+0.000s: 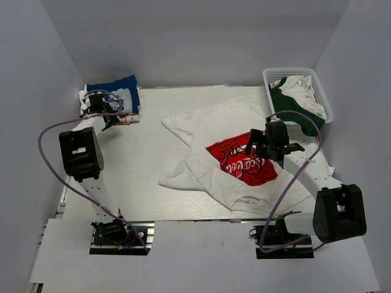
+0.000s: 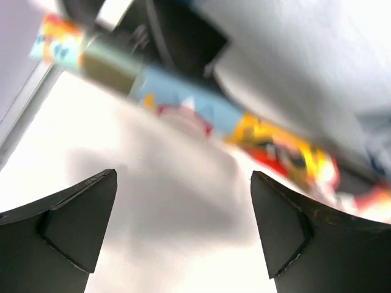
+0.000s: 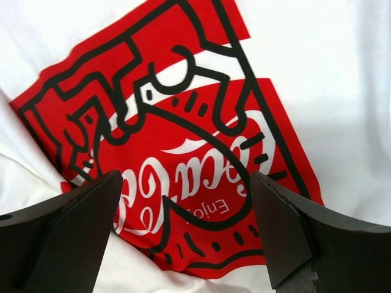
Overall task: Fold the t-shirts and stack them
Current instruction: Flatten out the tshirt
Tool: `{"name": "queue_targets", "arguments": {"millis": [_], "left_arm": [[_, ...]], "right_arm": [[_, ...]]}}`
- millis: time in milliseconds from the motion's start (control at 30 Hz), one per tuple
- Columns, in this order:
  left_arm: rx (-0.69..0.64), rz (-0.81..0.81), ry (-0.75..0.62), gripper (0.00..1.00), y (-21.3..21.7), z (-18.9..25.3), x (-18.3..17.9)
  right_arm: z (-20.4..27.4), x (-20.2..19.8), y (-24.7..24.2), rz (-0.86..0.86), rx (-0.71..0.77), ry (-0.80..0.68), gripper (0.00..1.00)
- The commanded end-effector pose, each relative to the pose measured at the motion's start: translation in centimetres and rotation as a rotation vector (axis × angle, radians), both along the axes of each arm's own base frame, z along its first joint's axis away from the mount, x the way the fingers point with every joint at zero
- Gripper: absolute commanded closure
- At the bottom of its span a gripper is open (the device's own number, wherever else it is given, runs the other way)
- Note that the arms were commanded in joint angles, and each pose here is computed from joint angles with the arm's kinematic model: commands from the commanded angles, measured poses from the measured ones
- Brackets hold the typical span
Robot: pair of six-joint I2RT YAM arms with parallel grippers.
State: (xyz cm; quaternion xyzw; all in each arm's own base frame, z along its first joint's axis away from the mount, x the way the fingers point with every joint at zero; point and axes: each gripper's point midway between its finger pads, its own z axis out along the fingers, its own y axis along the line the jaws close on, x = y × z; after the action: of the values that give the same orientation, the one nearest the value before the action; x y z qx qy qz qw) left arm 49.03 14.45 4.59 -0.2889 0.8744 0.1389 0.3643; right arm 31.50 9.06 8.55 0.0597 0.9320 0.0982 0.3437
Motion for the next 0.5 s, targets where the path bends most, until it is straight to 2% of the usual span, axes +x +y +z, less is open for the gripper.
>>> {"name": "queue_targets", "arguments": {"millis": [0,67,100,133,167,200,300,400,433,467], "left_arm": [[-0.047,-0.101,-0.101,0.0,-2.3,7.2,-1.0],[-0.178,-0.245,-0.127,0.0,-6.9,8.8,-2.1],[-0.311,-0.341,-0.114,0.0,-10.1,7.6,-3.6],[-0.34,-0.388,-0.159,0.0,-11.6,8.4,-3.8],[-0.355,-0.423,-0.225,0.0,-12.8,10.8,-4.5],[-0.388,-0.446,-0.216,0.0,-14.1,9.9,-5.8],[-0.423,-0.532,-0.304,0.0,-17.7,12.5,-6.1],[-0.443,-0.645,-0.304,0.0,-22.2,13.9,-5.4],[-0.447,-0.66,-0.272,0.0,-23.4,12.7,-4.7],[-0.432,-0.725,-0.264,0.0,-26.0,13.4,-4.2]], "right_arm": [[2.9,0.9,1.0,0.021,0.063,-0.084,0.1],[3.0,0.6,1.2,0.007,0.102,-0.102,0.1],[2.4,0.1,1.1,-0.002,0.104,-0.089,0.1],[2.4,-0.3,1.0,-0.011,0.112,-0.084,0.1],[1.7,-1.0,0.8,-0.042,0.125,-0.054,0.1],[1.6,-1.5,0.4,-0.06,0.119,-0.043,0.1],[-0.1,-3.3,-0.7,-0.15,0.126,0.023,0.1],[-1.9,-4.9,-1.0,-0.181,0.148,0.082,0.1],[-2.5,-5.5,-1.1,-0.195,0.147,0.106,0.1],[-3.0,-6.0,-1.7,-0.23,0.142,0.125,0.1]]}}
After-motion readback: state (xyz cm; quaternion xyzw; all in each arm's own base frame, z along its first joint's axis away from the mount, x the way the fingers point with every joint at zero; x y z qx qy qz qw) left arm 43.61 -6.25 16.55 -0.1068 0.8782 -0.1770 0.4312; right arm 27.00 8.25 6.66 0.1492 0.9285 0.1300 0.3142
